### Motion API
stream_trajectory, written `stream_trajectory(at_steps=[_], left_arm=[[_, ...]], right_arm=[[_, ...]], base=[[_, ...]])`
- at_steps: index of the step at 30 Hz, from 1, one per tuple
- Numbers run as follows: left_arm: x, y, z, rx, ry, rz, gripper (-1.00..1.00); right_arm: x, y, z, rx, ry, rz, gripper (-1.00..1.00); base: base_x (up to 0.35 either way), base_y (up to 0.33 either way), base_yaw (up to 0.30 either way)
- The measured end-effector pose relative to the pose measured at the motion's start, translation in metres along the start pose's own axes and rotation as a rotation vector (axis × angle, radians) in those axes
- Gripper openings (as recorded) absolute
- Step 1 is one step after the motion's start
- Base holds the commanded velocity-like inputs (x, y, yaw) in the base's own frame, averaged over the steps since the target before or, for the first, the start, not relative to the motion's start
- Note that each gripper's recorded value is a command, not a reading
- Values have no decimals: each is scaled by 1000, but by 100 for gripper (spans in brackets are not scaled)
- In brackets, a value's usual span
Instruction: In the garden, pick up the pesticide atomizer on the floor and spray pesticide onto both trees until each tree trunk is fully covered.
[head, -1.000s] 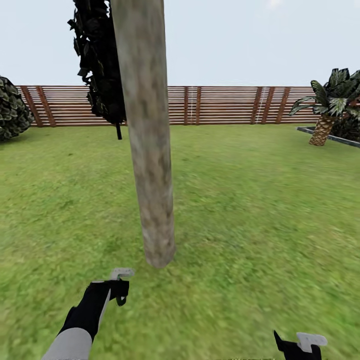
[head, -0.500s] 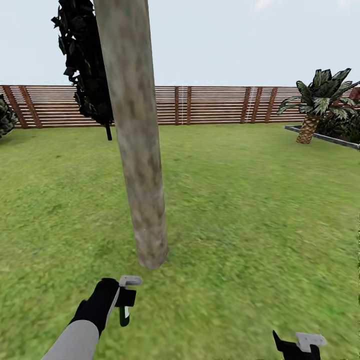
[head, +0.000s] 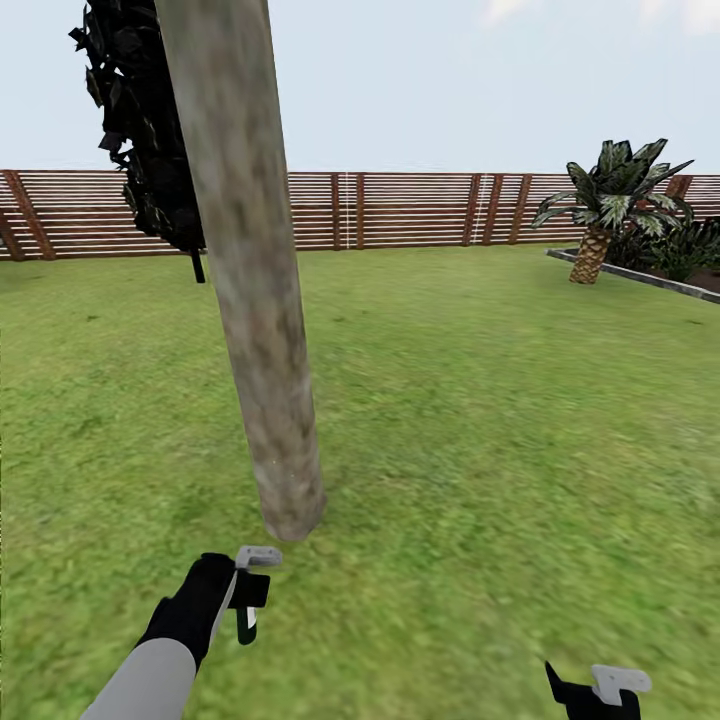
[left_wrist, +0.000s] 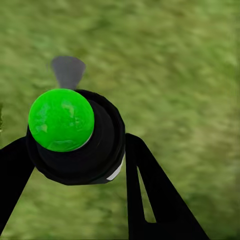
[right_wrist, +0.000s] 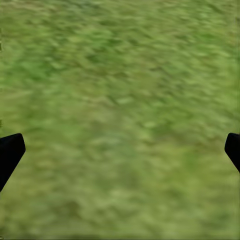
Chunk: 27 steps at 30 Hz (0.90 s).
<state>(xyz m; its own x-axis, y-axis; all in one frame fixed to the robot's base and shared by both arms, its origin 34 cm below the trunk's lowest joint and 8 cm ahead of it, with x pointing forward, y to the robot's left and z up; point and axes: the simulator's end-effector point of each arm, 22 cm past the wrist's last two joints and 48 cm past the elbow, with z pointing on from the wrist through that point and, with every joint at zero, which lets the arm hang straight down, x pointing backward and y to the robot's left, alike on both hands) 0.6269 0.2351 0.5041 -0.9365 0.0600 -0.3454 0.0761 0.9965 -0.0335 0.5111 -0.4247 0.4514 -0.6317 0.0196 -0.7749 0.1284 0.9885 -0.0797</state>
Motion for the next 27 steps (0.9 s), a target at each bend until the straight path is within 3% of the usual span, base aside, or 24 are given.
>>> stream_trajectory(at_steps=[8,21,27], left_arm=[[0,0,0,1,0,1,-100],[-9,-18,-2,30,-15,-8,-100],[-39,-25,-11,42,-56,0,-100]], right_arm=[[0,0,0,-1,0,-1,100],[0,0,0,-1,0,-1,100],[0,0,0,-1,0,-1,100]], base=[[0,253,0],[0,11,0],[0,0,-88]])
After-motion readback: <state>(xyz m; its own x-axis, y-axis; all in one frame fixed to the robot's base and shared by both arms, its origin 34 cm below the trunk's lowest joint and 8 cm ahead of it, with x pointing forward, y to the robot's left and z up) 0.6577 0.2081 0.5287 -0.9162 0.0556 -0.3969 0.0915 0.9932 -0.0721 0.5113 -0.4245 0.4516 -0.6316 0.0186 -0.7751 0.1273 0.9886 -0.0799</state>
